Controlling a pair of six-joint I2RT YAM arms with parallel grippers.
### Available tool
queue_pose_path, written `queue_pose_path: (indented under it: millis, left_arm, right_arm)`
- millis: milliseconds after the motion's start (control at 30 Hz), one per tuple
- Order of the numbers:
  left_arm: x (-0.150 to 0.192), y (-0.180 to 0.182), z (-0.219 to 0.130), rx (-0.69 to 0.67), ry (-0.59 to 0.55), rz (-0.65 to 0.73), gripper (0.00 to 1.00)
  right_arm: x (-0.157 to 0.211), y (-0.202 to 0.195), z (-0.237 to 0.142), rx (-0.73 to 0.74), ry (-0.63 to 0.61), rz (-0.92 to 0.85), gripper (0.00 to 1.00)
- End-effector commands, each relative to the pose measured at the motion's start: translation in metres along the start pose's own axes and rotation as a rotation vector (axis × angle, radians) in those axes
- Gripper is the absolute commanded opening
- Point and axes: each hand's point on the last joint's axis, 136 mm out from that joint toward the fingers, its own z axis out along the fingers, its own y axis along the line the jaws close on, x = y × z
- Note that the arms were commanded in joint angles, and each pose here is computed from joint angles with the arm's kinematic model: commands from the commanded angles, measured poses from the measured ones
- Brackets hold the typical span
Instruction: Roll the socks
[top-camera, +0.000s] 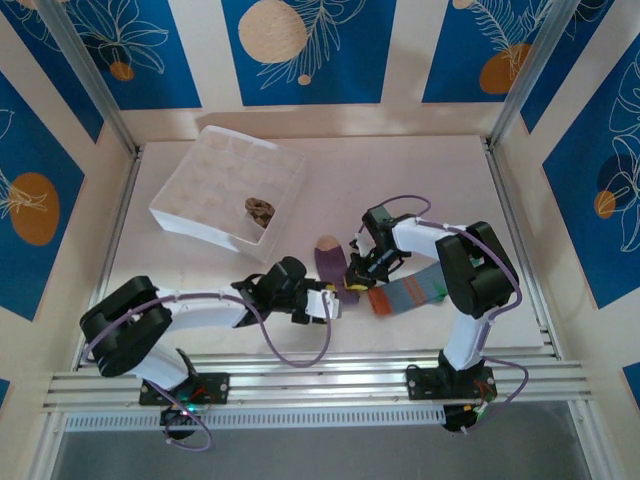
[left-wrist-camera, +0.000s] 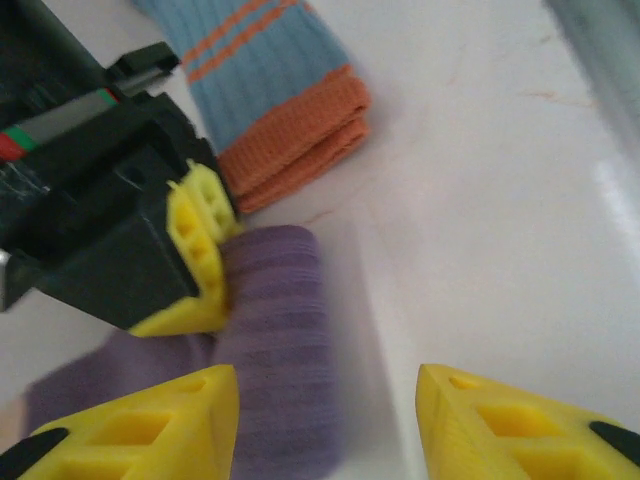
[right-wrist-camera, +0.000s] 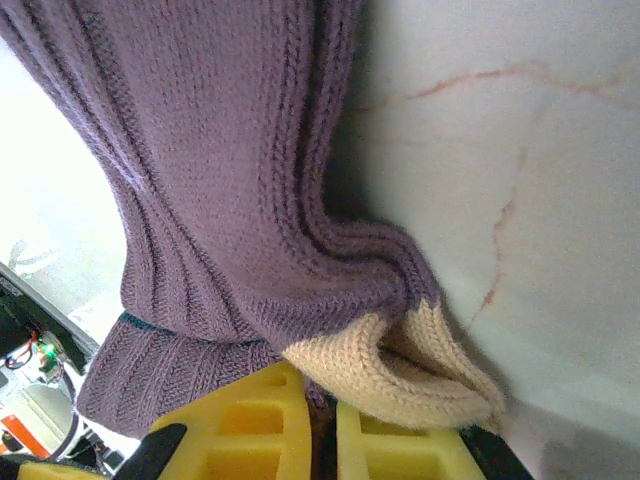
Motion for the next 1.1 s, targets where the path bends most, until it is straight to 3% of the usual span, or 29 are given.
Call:
queue_pose_path:
  millis: [0, 133, 400, 433, 533, 600, 733, 833, 933, 1067]
  left_arm:
    - [0.007, 0.019, 0.013, -0.13, 0.063, 0.122, 0.52]
    - [0.018, 0.02, 0.03, -0.133, 0.11, 0.107, 0.52]
    - [0.033, 0.015, 0.044, -0.172, 0.143, 0.015, 0.42]
    - [0.034, 0.015, 0.042, -0.18, 0.142, 0.009, 0.34]
    - [0.038, 0.004, 0.038, -0.12, 0.169, 0.004, 0.22]
    - [0.04, -0.009, 0.037, -0.037, 0.191, -0.015, 0.0]
    - [0.037, -0.02, 0.036, 0.044, 0.205, -0.156, 0.0]
    - [0.038, -0.021, 0.036, 0.066, 0.247, -0.276, 0.0]
    - [0.034, -0.029, 0.036, 0.133, 0.251, -0.331, 0.0]
    - [0.032, -0.038, 0.034, 0.218, 0.267, -0.417, 0.0]
  right_arm:
    - [0.008, -0.021, 0.015, 0.076, 0.045, 0.017, 0.0]
    - [0.009, -0.021, 0.015, 0.074, 0.049, 0.016, 0.0]
    - [0.012, -0.022, 0.013, 0.068, 0.05, 0.021, 0.0]
    - [0.012, -0.022, 0.013, 0.067, 0.047, 0.02, 0.01]
    - [0.012, -0.02, 0.009, 0.058, 0.032, 0.008, 0.07]
    - [0.011, -0.019, 0.006, 0.046, 0.019, 0.005, 0.1]
    - [0.009, -0.017, -0.002, 0.015, -0.013, 0.004, 0.16]
    - [0.008, -0.013, -0.007, -0.005, -0.045, -0.021, 0.32]
    - [0.008, -0.005, -0.017, -0.055, -0.102, -0.053, 0.41]
    - [0.006, 0.001, -0.034, -0.095, -0.204, -0.09, 0.45]
